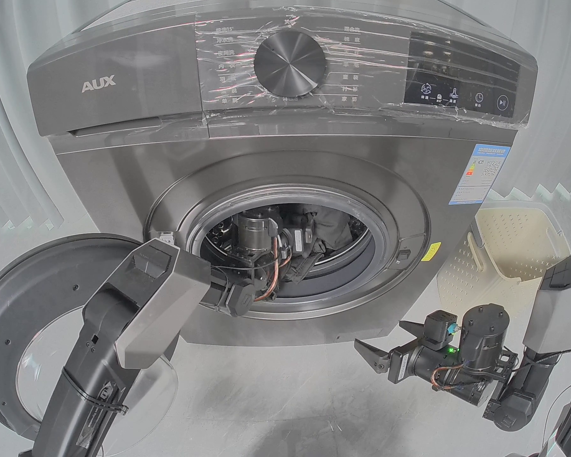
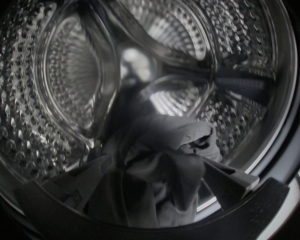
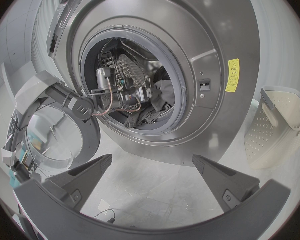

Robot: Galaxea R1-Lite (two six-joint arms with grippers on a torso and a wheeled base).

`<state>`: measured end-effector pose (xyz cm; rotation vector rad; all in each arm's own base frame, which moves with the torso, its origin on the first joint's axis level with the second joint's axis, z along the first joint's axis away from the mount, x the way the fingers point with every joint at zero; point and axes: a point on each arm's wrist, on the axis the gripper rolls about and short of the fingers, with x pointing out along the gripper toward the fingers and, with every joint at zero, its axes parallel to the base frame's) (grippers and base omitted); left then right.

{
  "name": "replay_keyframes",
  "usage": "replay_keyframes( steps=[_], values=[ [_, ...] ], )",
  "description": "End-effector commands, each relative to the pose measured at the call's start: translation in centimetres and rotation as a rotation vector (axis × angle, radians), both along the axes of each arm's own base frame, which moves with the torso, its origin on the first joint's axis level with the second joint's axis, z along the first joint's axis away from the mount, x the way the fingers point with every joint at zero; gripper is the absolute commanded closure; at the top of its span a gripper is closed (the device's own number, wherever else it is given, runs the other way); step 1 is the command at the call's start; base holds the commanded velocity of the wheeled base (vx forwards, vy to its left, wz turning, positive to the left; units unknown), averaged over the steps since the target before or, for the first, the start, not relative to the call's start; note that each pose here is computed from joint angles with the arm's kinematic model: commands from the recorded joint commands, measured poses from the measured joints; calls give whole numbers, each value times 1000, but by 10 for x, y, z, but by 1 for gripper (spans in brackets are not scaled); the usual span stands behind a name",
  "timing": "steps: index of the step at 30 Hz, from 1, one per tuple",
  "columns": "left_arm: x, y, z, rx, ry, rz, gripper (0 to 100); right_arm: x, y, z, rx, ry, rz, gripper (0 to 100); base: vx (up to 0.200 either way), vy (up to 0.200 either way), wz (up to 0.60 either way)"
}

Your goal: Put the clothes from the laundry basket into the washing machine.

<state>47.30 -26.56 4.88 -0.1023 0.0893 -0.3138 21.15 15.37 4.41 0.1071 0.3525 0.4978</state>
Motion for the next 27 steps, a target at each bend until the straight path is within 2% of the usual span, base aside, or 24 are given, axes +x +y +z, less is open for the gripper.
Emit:
replay_keyframes(
  steps=[1, 4, 5, 9, 16, 17, 23, 27],
  values=[
    [-31, 12, 10, 63, 124, -73, 0, 0, 0, -1, -1, 1, 1, 0, 0, 0, 0],
    [-37, 16, 5, 81, 158, -92, 0, 0, 0, -1, -1, 1, 1, 0, 0, 0, 0],
    [-41, 18, -2, 103, 183, -100, 0, 0, 0, 0, -1, 1, 1, 0, 0, 0, 0],
    [-43, 19, -16, 135, 203, -103, 0, 0, 0, 0, 0, 0, 1, 0, 0, 0, 0],
    [-38, 20, -27, 142, 212, -98, 0, 0, 1, 0, 3, -2, 1, 0, 0, 0, 0],
    [-39, 20, -28, 144, 216, -101, 100, 0, 1, 0, 3, -2, 1, 0, 0, 0, 0],
    [-40, 15, -39, 148, 224, -108, 100, 0, 1, 0, 3, -2, 2, 0, 0, 0, 0],
    [-36, 8, -34, 130, 186, -103, 100, 0, 1, 0, 3, -2, 2, 0, 0, 0, 0]
  ],
)
